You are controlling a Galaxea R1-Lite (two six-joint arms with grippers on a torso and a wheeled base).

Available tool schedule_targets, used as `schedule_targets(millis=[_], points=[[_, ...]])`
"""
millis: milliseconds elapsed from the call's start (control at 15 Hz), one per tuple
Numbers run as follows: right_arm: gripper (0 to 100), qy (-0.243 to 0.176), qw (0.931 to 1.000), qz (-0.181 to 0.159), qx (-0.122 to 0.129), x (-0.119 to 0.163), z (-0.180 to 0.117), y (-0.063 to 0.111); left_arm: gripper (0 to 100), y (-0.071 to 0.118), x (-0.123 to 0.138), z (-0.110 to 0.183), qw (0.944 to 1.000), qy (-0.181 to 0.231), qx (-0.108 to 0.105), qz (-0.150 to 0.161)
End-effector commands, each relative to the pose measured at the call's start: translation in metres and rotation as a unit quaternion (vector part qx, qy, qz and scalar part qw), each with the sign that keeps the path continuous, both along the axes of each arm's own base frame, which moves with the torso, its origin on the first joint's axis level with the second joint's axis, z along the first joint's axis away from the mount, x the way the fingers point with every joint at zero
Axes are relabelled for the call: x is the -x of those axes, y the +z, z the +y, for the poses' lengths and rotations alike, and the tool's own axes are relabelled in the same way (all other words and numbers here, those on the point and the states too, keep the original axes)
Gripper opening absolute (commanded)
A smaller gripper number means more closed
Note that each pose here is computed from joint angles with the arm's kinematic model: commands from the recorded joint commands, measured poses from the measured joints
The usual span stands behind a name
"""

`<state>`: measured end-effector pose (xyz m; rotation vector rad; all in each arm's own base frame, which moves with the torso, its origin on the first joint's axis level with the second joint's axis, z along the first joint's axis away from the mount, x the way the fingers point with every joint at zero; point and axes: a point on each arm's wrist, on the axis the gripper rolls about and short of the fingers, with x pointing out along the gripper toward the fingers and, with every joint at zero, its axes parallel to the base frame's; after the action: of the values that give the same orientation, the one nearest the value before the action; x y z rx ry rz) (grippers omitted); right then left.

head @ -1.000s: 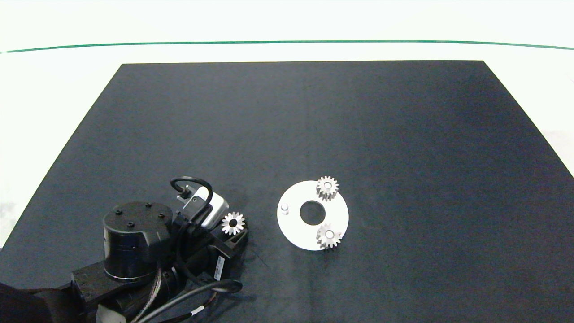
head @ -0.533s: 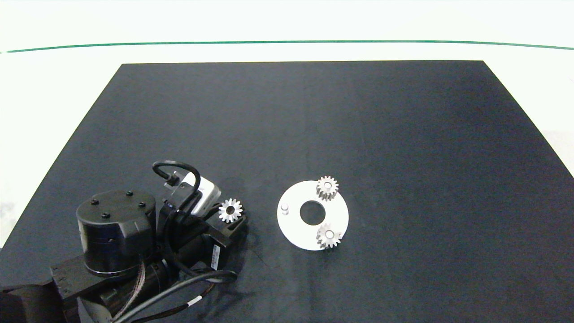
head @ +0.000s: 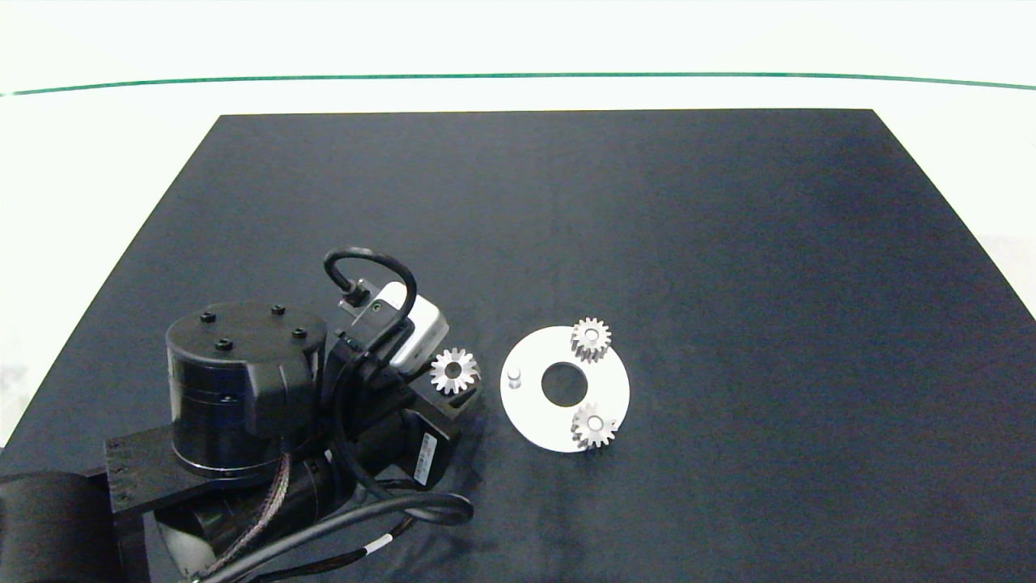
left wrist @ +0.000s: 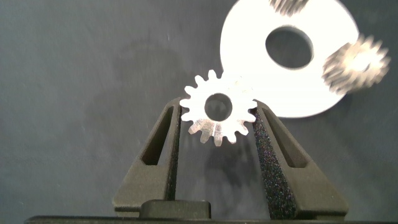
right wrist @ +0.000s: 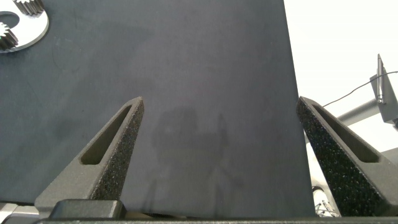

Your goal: Install three planetary gears onto the carrier pins

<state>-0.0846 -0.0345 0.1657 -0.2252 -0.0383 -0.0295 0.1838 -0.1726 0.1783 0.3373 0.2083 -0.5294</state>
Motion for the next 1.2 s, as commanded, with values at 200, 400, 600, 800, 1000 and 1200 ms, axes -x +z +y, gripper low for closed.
schedule_targets(millis=[200,400,600,800,1000,1200], points=[[100,0.000,1.0000,0.002,0.002,0.000,0.000,0.000,0,-0.001,0.012,-0.024,0.9995,-0.032,-0.005,-0.002],[100,0.000,1.0000,0.001,0.003,0.000,0.000,0.000,0,-0.004,0.006,-0.035,0.9995,-0.031,-0.008,-0.001],[100,0.000,1.0000,0.000,0.003,0.001,0.000,-0.001,0,-0.003,-0.001,-0.040,0.9996,-0.029,-0.007,-0.002],[100,0.000,1.0000,-0.004,0.002,0.002,-0.001,-0.001,0,-0.009,-0.008,-0.046,0.9996,-0.023,-0.014,0.002],[100,0.001,1.0000,-0.004,0.003,0.002,-0.001,-0.002,0,-0.007,-0.015,-0.047,0.9998,-0.015,-0.012,-0.001],[100,0.002,1.0000,-0.005,0.003,0.002,-0.001,-0.001,0,-0.010,-0.023,-0.046,0.9999,-0.004,-0.015,0.002]])
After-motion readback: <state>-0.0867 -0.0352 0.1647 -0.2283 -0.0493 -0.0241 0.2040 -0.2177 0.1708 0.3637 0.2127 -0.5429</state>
